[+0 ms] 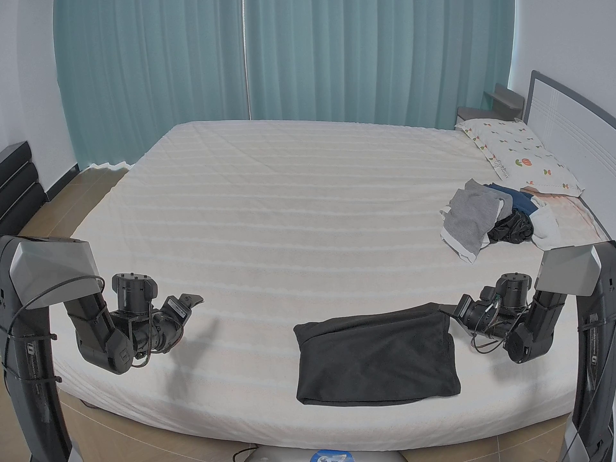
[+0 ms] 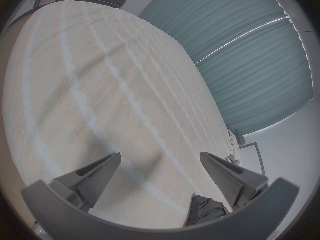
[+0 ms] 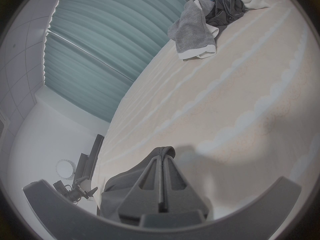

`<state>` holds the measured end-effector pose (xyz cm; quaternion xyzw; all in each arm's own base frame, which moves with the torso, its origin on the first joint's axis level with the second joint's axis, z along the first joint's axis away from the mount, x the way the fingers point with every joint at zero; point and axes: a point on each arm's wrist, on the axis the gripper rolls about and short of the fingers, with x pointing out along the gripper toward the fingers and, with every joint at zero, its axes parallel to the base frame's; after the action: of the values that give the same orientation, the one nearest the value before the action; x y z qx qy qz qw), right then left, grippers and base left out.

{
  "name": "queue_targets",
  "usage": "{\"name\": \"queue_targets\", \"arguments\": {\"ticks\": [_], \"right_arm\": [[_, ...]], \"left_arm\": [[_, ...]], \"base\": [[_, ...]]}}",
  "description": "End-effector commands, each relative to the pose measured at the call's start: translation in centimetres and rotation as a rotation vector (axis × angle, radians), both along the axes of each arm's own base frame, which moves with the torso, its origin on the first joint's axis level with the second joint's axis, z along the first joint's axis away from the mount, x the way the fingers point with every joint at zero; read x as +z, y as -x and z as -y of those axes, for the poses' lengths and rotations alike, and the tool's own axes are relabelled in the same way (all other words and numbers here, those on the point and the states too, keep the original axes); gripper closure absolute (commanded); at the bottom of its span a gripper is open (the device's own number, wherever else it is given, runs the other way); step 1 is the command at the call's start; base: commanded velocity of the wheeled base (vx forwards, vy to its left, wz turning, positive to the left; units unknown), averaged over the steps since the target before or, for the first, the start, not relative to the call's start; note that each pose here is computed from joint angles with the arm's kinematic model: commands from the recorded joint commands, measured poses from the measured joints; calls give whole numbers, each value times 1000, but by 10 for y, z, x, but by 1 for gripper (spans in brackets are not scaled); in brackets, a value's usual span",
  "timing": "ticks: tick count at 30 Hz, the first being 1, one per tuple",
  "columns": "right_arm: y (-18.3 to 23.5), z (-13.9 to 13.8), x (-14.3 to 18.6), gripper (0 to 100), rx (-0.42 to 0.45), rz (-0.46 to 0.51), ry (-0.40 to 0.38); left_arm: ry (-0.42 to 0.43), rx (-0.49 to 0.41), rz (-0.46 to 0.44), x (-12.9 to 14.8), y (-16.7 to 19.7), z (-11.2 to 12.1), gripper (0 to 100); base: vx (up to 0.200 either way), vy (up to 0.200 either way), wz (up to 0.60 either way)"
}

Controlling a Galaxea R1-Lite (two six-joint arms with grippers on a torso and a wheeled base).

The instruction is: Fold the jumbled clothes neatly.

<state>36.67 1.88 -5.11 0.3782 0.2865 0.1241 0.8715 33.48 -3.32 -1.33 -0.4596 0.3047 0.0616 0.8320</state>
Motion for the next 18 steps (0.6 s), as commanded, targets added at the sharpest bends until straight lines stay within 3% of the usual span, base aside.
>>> {"name": "queue_targets", "arguments": {"ticks": [1,18], "right_arm": [[0,2,0,100,-5,-2,1],[5,10,-3,100,4,5,65]], "left_arm": [[0,0,-1,0,0,0,0],[-1,1,0,0,0,0,0]], "base": [[0,0,0],[0,0,0]]}}
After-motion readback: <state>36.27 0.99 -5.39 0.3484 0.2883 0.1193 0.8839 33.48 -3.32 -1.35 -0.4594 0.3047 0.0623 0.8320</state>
